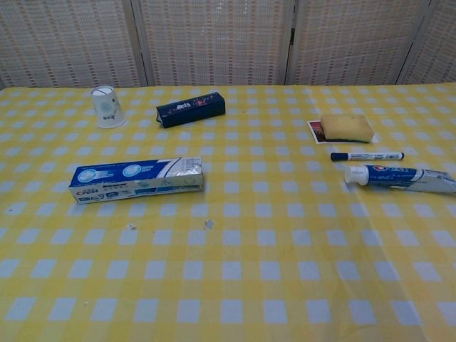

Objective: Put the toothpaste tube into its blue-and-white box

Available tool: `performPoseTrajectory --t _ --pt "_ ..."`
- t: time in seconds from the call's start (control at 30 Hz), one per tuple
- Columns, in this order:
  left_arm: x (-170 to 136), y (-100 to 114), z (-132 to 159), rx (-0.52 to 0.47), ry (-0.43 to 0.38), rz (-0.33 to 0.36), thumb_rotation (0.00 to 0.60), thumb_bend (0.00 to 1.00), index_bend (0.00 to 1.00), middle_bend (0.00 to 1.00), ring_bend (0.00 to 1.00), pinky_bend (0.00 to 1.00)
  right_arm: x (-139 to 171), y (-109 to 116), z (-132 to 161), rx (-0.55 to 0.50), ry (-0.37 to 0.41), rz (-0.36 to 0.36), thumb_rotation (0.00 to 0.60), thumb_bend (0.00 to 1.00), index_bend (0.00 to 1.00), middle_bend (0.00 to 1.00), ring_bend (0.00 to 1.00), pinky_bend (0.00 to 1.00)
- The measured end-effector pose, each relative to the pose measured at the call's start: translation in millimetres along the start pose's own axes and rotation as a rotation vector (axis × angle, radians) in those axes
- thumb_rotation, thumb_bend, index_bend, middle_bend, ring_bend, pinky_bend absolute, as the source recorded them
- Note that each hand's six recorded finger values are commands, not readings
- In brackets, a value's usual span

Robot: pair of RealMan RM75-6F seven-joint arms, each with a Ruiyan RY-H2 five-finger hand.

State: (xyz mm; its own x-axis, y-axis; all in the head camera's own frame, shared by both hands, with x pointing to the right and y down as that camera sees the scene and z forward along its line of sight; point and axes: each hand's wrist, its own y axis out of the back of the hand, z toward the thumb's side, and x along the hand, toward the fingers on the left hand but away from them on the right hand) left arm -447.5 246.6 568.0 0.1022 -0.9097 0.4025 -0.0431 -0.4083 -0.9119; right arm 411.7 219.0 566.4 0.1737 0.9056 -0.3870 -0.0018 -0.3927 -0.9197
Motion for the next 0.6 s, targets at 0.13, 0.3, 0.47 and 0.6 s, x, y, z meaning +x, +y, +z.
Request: performPoseTrajectory --t 0.13,0.3,0.47,0.6 --pt "2.0 -4.3 1.9 -0.004 -0.007 -0.016 0.600 0.13 0.00 0.06 0.00 0.00 2.7 0.5 2.2 0.009 0.003 -0.012 0.600 0.14 0.00 0.00 0.00 0.00" --pt "3.7 -8.9 7.3 -0.005 -0.024 -0.022 0.600 0.13 0.00 0.06 0.00 0.00 2.8 1.8 -1.3 -0.001 -0.006 -0.008 0.600 0.14 0.00 0.00 0.00 0.00" --pt "6.7 -11.3 14.7 -0.043 -0.062 -0.014 0.600 0.14 0.01 0.10 0.09 0.02 3.7 1.0 -2.2 -0.005 -0.010 0.003 0.600 0.14 0.00 0.00 0.00 0.00" --pt "15.4 -16.4 21.0 -0.082 -0.082 0.002 0.600 0.16 0.04 0.14 0.12 0.11 -0.6 -2.2 2.7 0.001 0.007 0.003 0.600 0.14 0.00 0.00 0.00 0.00"
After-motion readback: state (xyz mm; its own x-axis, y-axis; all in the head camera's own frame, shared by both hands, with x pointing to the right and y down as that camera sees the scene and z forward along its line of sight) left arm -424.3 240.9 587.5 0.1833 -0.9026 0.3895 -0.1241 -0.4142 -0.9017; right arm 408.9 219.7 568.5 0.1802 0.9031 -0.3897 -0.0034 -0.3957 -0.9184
